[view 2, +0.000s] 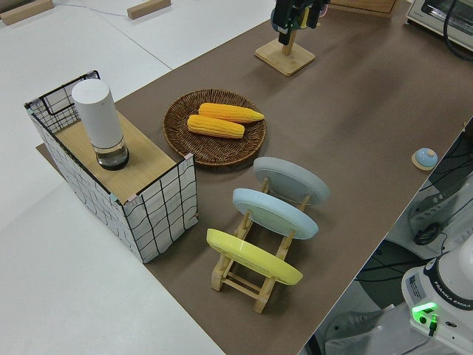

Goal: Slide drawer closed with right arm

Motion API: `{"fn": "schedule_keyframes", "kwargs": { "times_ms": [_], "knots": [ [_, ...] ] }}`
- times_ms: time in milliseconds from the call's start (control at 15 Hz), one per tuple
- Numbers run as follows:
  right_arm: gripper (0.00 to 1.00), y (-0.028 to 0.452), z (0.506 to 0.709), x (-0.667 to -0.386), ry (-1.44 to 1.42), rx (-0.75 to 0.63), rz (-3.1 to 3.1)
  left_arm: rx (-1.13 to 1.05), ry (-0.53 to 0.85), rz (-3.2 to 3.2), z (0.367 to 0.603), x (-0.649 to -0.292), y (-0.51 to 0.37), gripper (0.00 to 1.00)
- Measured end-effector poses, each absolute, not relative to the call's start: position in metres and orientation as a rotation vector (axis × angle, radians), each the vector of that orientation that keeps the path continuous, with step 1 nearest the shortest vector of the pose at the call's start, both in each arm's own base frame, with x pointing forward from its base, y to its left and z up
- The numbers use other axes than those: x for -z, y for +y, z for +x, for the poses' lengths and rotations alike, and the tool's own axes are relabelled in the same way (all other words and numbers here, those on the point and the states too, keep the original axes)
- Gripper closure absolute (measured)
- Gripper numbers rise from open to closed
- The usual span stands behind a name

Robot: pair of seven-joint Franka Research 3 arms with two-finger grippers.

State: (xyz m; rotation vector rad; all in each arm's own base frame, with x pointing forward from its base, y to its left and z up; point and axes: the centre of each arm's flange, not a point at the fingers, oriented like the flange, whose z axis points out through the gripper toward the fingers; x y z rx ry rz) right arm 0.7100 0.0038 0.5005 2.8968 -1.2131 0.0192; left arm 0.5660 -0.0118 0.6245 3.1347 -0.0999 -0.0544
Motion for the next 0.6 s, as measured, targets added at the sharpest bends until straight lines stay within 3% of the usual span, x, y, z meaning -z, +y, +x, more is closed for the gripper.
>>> {"fn": "schedule_keyframes", "kwargs": {
  "times_ms": [333,600],
  "knots": [
    [0.99,0.067,0.693,-0.540,-1.079,-0.092,2.963,0.054,-0.100,3.135,0.566,-0.625,-0.012,0.00],
    [0.99,0.126,0.628,-0.591,-0.726,-0.109,3.026,0.054,-0.100,3.135,0.566,-0.625,-0.012,0.00]
  ]
}}
